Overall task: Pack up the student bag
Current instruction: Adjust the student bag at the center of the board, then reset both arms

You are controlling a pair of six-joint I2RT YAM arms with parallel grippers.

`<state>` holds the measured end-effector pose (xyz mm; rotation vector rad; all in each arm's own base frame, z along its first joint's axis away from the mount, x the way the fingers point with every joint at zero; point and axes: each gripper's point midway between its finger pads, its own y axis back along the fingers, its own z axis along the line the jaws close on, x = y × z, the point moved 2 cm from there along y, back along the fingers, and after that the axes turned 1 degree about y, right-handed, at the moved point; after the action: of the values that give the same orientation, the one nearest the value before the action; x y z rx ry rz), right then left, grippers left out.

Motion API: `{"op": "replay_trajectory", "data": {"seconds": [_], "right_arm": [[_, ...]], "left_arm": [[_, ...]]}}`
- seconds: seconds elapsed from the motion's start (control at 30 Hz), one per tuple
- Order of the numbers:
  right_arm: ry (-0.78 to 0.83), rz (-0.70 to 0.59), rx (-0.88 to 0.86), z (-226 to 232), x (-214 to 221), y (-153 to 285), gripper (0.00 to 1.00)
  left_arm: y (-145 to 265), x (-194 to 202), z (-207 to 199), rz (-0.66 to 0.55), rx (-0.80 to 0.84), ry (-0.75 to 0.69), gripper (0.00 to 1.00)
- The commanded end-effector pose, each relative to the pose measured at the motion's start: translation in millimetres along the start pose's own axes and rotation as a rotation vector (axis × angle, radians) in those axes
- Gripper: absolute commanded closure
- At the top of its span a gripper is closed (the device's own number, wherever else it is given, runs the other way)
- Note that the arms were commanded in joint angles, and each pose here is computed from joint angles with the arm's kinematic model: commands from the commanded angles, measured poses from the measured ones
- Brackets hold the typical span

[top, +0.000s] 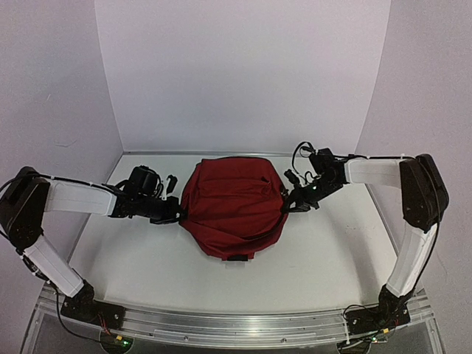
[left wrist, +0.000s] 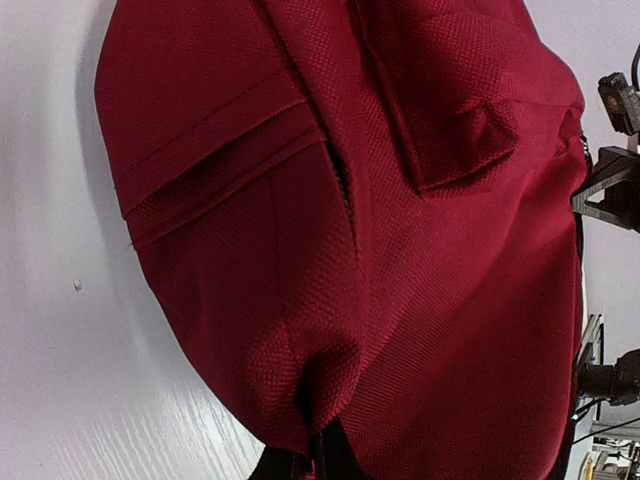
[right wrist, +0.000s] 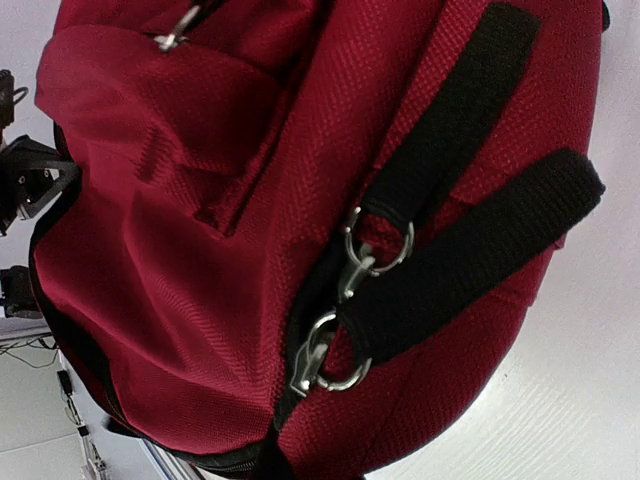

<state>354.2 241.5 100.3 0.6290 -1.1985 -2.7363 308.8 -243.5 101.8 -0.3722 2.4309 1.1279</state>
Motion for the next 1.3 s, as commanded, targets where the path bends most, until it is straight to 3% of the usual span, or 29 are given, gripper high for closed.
{"op": "replay_trajectory", "data": {"seconds": [0.0, 0.3, 0.4, 0.5, 0.57, 0.7, 0.87, 1.07, 1.27], "right_arm": [[0.092, -0.023, 0.032, 3, 4, 18, 1.0], [0.024, 0.081, -0.032, 11, 48, 11, 1.0], [0.018, 0.107, -0.048, 16, 59, 9, 0.85], [0.012, 0.131, -0.054, 17, 69, 8, 0.65], [0.015, 0.138, -0.054, 19, 71, 10, 0.59], [0.056, 0.093, -0.052, 33, 55, 27, 0.37], [0.145, -0.03, -0.02, 56, 15, 62, 0.15], [0.205, -0.145, 0.006, 73, -30, 95, 0.08], [0.237, -0.313, 0.039, 80, -74, 150, 0.02]], "left_arm": [[32, -25, -33, -0.162, 0.098, -0.026, 1.0], [12, 34, -31, -0.028, 0.003, -0.058, 1.0], [7, 45, -21, -0.004, -0.024, -0.036, 0.99], [7, 48, -18, 0.009, -0.032, -0.028, 0.82], [10, 49, -17, 0.019, -0.047, -0.024, 0.7], [27, 35, -25, -0.001, -0.085, -0.054, 0.46], [72, -14, -46, -0.137, -0.14, -0.101, 0.02], [106, -60, -58, -0.216, -0.108, -0.062, 0.0], [140, -105, -41, -0.314, -0.132, 0.023, 0.0]]}}
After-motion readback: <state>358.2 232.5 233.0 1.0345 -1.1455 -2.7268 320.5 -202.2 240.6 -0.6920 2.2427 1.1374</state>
